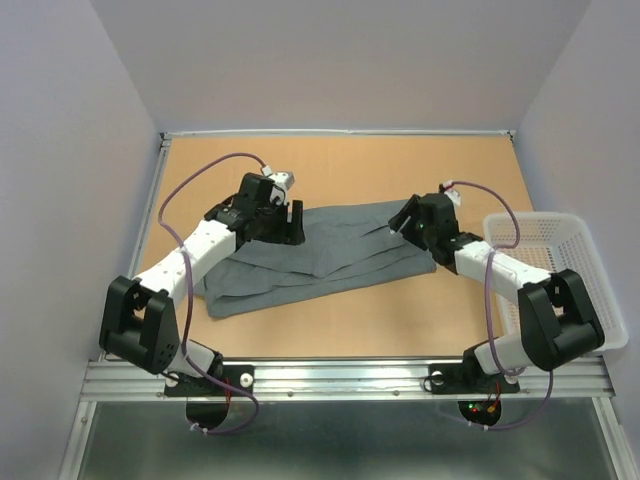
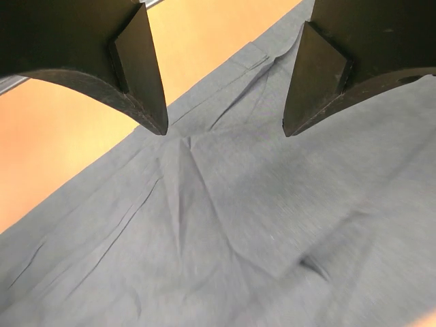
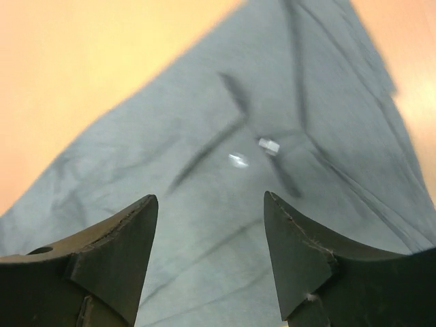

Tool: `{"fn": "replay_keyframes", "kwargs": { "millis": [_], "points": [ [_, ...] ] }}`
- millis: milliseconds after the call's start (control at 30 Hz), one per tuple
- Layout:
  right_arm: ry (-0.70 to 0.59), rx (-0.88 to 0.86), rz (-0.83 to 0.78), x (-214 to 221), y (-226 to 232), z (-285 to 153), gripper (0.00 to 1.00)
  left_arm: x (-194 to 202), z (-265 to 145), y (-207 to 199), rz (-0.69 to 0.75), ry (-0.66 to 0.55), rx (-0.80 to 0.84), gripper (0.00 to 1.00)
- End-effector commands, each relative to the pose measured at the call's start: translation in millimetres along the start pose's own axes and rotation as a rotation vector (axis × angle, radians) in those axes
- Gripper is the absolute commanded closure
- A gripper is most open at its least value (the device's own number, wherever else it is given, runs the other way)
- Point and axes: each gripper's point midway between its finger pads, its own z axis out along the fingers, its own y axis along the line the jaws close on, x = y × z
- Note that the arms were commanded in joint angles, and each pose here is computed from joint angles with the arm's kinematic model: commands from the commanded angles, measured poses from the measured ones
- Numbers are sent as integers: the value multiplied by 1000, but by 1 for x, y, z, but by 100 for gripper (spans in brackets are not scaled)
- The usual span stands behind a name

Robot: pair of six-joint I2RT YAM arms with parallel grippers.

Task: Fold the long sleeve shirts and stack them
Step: Fold the shirt

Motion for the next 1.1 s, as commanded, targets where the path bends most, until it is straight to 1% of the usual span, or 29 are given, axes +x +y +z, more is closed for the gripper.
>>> {"fn": "replay_keyframes", "kwargs": {
  "millis": [0, 33, 67, 100, 133, 167, 200, 233, 300, 333, 400, 433, 467, 533, 633, 733, 800, 833, 867, 900, 967, 1033, 1067],
  "points": [
    [-53, -204, -157, -49, 69, -26, 31, -38, -21, 14, -115, -165, -33, 20],
    [-36, -236, -174, -48, 78, -26, 31, -38, -20, 18, -138, -168, -27, 20],
    [-15, -262, -183, -46, 84, -26, 31, -29, -14, 32, -190, -154, -40, 21],
    [42, -324, -186, -38, 99, -24, 31, -31, -11, 31, -229, -170, -5, 22],
    [72, -338, -189, -32, 102, -20, 31, -31, -9, 34, -261, -178, 9, 23],
    [106, -365, -176, -27, 108, -17, 31, -21, -4, 44, -306, -165, 8, 25],
    [135, -366, -168, -20, 109, -8, 31, -27, -2, 44, -343, -199, 31, 25],
    [129, -399, -143, -20, 116, -4, 32, -17, 6, 50, -370, -183, 27, 25],
    [119, -417, -110, -18, 118, 4, 32, -18, 13, 62, -408, -209, 18, 26],
    [118, -411, -70, -13, 111, 18, 33, -11, 20, 69, -436, -187, 3, 26],
    [157, -445, -21, -3, 107, 29, 34, -4, 27, 78, -470, -162, -15, 26],
    [169, -448, 11, 0, 103, 36, 34, -8, 29, 85, -481, -183, -22, 26],
    [180, -434, 71, 5, 90, 50, 35, -1, 34, 91, -500, -170, -33, 26],
    [189, -421, 106, 9, 79, 60, 36, 2, 37, 102, -528, -182, -58, 26],
    [180, -340, 153, 9, 47, 79, 36, 17, 40, 125, -603, -175, -104, 26],
    [173, -277, 175, 12, 22, 83, 36, 24, 40, 138, -638, -180, -137, 26],
    [148, -260, 149, 7, 12, 82, 36, 29, 38, 147, -664, -182, -158, 26],
    [126, -278, 120, -1, 17, 76, 36, 28, 36, 148, -669, -187, -152, 26],
    [128, -270, 61, -3, 18, 72, 36, 26, 34, 147, -669, -192, -144, 26],
    [106, -302, 31, -17, 33, 64, 36, 20, 29, 143, -655, -206, -126, 26],
    [127, -296, -46, -19, 41, 53, 36, 9, 19, 137, -623, -235, -101, 26],
    [115, -350, -89, -26, 61, 37, 36, -5, 0, 130, -586, -287, -87, 25],
    [110, -399, -100, -29, 77, 22, 36, -16, -14, 125, -558, -333, -80, 25]
  ]
}}
